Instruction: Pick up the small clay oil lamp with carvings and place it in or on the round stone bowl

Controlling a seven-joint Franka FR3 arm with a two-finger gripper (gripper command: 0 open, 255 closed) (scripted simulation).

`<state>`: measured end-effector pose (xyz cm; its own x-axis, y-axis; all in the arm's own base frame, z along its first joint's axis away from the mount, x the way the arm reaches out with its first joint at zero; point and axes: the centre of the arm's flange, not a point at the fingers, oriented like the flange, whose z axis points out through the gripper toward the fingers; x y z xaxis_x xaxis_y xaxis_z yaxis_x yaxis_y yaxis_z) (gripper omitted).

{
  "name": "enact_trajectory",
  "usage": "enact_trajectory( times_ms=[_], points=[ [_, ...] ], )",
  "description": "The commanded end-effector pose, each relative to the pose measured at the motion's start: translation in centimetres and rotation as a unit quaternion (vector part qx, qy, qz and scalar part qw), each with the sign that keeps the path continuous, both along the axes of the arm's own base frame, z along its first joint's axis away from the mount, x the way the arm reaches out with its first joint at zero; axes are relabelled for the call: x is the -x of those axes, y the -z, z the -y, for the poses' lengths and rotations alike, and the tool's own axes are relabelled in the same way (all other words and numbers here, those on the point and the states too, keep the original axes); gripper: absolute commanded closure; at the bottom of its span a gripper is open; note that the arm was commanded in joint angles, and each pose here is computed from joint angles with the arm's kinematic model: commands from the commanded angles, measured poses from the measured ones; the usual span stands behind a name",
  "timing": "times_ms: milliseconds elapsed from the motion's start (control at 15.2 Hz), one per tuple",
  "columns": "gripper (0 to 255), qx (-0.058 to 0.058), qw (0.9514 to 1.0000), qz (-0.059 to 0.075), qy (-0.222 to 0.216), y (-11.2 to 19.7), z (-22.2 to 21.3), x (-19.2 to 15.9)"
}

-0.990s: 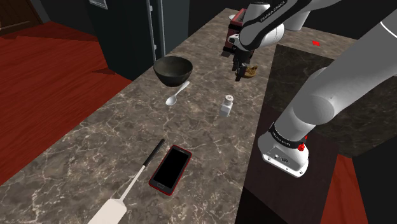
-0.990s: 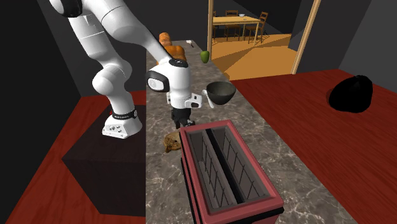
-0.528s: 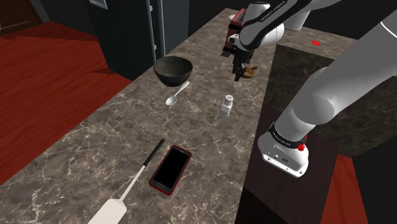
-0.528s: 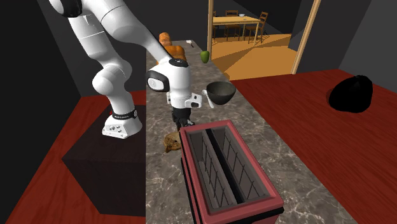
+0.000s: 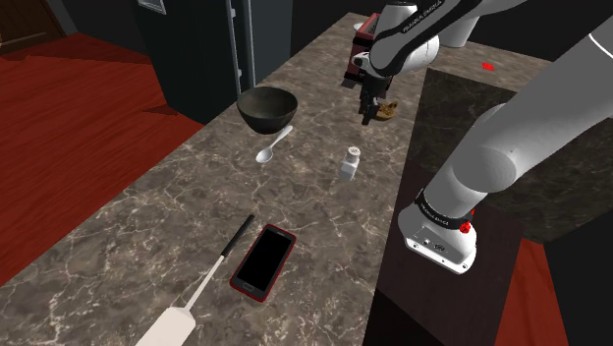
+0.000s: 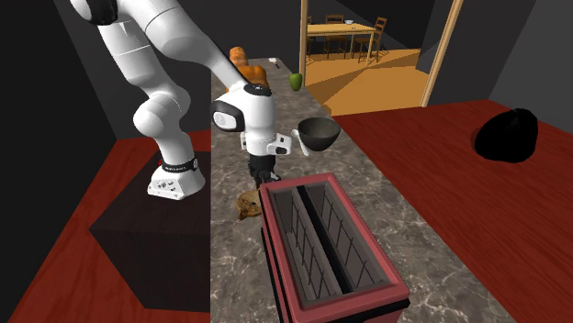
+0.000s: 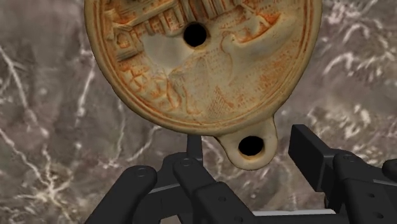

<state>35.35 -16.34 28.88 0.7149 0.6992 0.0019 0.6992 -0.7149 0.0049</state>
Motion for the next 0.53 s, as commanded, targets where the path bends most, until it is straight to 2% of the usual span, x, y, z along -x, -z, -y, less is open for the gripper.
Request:
enact_trajectory(
  times_ms=[0, 462],
  points=[
    [255, 0.001, 1.0, 0.002, 0.001, -0.8, 0.1, 0.0],
    [255, 0.001, 1.0, 0.002, 0.001, -4.5, 0.1, 0.0]
  ],
)
